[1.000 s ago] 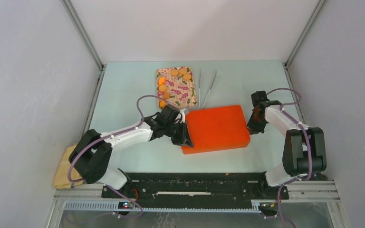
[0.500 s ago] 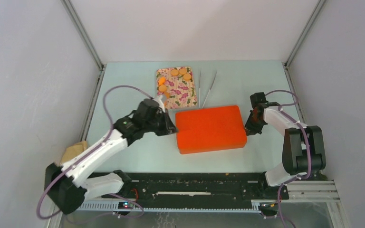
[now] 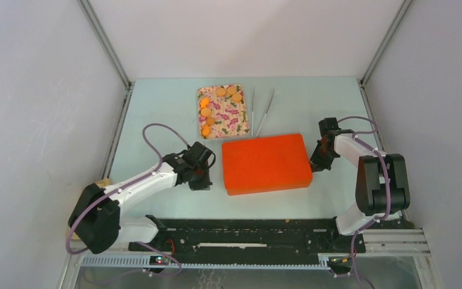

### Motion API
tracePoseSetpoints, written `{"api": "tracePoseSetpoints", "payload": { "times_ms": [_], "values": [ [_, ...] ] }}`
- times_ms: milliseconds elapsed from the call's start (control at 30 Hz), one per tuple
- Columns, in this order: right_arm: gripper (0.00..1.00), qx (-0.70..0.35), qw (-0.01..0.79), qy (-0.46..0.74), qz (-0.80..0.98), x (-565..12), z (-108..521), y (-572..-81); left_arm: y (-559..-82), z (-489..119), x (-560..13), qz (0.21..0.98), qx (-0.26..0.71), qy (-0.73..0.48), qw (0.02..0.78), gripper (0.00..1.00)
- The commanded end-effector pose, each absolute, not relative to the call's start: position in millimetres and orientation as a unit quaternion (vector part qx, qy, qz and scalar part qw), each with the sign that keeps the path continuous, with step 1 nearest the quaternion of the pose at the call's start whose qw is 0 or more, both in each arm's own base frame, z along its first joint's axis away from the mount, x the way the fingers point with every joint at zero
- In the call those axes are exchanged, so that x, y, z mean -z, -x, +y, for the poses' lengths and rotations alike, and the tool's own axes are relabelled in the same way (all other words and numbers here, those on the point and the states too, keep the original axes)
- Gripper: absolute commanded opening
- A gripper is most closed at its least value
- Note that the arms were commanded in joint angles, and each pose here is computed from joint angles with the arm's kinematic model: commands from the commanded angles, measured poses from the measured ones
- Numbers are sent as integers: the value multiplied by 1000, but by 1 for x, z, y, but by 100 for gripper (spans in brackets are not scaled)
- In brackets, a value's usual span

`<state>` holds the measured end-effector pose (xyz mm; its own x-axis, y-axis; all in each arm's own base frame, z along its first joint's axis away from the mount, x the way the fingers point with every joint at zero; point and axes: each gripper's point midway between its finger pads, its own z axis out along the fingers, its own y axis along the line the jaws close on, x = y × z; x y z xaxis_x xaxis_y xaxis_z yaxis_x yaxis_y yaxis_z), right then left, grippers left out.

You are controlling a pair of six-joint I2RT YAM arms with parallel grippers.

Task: Pack the cookies

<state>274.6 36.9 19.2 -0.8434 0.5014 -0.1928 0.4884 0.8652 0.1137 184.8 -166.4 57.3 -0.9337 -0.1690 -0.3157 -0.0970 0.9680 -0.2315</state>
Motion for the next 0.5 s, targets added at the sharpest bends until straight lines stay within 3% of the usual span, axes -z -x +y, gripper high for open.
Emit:
{"api": "tracePoseSetpoints", "payload": {
  "times_ms": [0, 467],
  "values": [
    [0, -49, 111, -251, 960, -19, 42, -278, -206, -204, -68, 967, 160, 51, 190, 0],
    [0, -79, 108, -242, 961, -24, 56, -279, -216, -291, -92, 936, 315, -16, 155, 0]
  ]
}}
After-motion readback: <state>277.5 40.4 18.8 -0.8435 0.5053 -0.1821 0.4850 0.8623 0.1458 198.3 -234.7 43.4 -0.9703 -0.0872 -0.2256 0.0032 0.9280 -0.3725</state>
